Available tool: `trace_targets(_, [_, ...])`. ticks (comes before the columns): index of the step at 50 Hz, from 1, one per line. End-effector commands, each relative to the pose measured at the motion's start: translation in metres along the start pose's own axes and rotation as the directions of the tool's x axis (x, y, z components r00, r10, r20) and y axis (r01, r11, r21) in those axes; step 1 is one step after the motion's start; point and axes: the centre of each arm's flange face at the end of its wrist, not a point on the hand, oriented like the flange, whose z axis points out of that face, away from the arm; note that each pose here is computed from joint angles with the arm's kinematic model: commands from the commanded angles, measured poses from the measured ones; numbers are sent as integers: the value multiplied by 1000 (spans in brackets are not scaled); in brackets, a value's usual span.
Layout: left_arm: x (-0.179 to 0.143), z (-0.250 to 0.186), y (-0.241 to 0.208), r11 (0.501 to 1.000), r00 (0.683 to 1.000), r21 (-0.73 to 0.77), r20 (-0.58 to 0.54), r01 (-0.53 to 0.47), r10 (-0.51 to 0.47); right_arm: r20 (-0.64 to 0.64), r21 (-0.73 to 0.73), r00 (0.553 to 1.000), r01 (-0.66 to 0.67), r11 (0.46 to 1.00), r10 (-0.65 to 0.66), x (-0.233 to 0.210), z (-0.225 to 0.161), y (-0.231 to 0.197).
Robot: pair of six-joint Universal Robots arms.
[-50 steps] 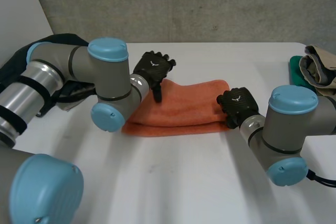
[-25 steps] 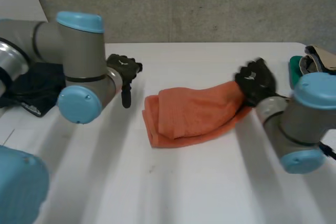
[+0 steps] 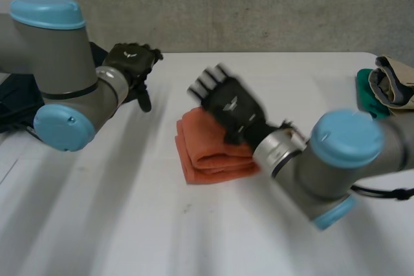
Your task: Fold the laundry.
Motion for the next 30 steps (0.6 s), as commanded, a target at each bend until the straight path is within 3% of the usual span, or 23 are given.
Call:
trace_targets(1, [30, 3, -30, 991, 996, 126, -80, 55, -45, -169, -94, 856, -507, 857, 488, 76, 1, 11])
trace_targets(8, [94, 8, -28, 982, 955, 141, -285, 124, -80, -233, -281, 848, -528, 802, 477, 106, 4, 45])
trace_targets(11, [109, 11, -13, 990, 949, 80, -303, 118, -89, -225, -327, 846, -533, 780, 483, 106, 7, 52])
trace_targets(16, [115, 18, 27, 990, 974, -117, -205, 73, -97, -162, -418, 825, -555, 720, 542, 93, 16, 67])
trace_targets(20, [110, 15, 50, 966, 987, -254, -135, 48, -84, -100, -447, 814, -550, 705, 572, 80, 22, 70])
trace_targets(30, [104, 2, 70, 917, 996, -398, -82, -15, -20, -63, -540, 801, -529, 655, 595, 44, 26, 87])
